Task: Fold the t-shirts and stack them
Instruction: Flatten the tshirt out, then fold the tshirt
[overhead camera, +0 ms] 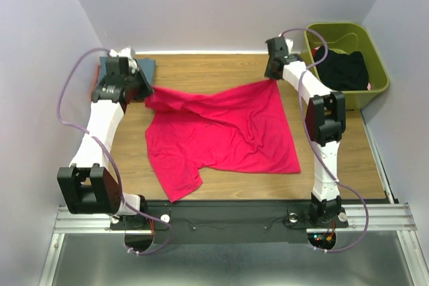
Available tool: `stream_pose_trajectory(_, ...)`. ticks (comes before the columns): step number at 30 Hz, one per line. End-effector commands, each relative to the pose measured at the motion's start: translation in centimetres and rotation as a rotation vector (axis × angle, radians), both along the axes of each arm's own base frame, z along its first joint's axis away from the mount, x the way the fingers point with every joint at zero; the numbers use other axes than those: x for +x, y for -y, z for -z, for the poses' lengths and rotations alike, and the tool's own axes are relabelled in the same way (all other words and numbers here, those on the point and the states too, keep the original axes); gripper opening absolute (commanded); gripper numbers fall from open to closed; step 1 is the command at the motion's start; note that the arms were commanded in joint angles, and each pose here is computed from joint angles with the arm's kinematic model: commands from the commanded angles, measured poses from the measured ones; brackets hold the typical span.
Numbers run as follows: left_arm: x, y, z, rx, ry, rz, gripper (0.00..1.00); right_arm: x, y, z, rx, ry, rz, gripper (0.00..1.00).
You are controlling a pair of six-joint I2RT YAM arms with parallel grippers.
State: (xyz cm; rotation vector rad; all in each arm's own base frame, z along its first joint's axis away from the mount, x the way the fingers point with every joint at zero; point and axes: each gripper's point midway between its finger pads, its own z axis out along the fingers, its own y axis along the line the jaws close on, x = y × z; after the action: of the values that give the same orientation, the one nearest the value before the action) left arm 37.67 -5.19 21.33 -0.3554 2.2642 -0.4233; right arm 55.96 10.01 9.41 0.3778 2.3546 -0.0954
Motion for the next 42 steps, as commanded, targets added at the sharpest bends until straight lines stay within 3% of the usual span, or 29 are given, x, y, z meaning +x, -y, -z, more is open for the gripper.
stream_pose_trajectory(1,3.1,-0.4,-9.2,0.001,0.208,-0.023,0.00,1.6,3.5,-15.4,0.008,0.316,0.074,0.01)
stream_pose_trajectory(8,3.3,0.1,-25.3,-0.032,0.556,-0.008,0.00,-1.1,5.9,-29.9,0.016,0.592,0.088,0.01)
stream_pose_trajectory(13,-1.1,0.4,-35.6,-0.057,0.834,0.010,0.00,-5.0,6.8,-37.6,0.019,0.744,0.083,0.00)
stream_pose_trajectory(16,-4.5,0.4,-38.7,-0.052,0.944,0.016,0.00,-9.0,7.5,-41.2,0.021,0.817,0.074,0.01)
stream_pose_trajectory(28,-20.1,-0.4,-45.1,0.080,1.286,0.017,0.00,-22.7,9.9,-46.1,-0.007,1.005,0.037,0.00)
stream_pose_trajectory(32,-23.3,-0.1,-46.7,0.080,1.345,0.036,0.00,-26.0,10.6,-47.5,-0.042,1.056,0.025,0.01)
stream_pose_trajectory(38,-22.8,0.1,-46.6,0.093,1.338,0.052,0.00,-27.6,11.0,-48.4,-0.100,1.079,0.001,0.01)
stream_pose_trajectory(42,-17.1,-0.1,-42.7,0.141,1.192,0.060,0.00,-25.5,10.4,-45.9,-0.129,1.006,-0.037,0.01)
